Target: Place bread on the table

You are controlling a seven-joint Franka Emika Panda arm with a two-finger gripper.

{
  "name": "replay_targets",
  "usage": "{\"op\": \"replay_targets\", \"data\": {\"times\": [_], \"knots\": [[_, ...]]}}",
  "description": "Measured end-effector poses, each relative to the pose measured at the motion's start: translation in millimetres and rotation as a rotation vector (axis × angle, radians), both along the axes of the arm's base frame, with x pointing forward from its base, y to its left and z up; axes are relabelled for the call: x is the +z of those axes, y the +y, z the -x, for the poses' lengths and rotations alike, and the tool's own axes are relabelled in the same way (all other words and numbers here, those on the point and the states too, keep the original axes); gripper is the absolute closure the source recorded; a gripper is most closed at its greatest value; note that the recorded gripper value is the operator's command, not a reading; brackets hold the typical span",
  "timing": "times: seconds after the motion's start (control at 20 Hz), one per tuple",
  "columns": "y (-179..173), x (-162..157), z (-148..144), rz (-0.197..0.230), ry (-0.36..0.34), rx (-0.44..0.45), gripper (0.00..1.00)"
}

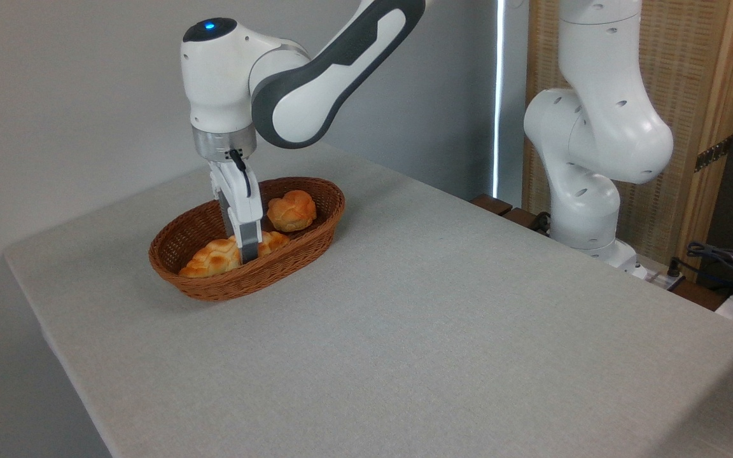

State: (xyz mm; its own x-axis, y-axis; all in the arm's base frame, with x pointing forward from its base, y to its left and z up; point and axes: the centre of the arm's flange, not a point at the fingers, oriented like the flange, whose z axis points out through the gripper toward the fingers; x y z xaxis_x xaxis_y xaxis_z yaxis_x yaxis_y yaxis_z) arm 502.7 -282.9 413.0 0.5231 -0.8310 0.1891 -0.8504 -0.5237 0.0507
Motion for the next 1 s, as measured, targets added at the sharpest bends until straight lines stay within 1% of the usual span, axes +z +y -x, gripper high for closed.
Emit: {"op": "replay_targets", "data": {"times": [0.65,0.75,0.9,1.0], "knots": [[4.0,4.6,-4.6,0.004,-0.008,0.010,0.72],[4.4,12.7,-7.8,0.004,-0.005,0.011,0.71],[14.1,40.0,-16.9,-0.016,0.053,0.021,0.71],[26.7,62.0,-25.4,-0.010,0.089,0.045,0.69]]}}
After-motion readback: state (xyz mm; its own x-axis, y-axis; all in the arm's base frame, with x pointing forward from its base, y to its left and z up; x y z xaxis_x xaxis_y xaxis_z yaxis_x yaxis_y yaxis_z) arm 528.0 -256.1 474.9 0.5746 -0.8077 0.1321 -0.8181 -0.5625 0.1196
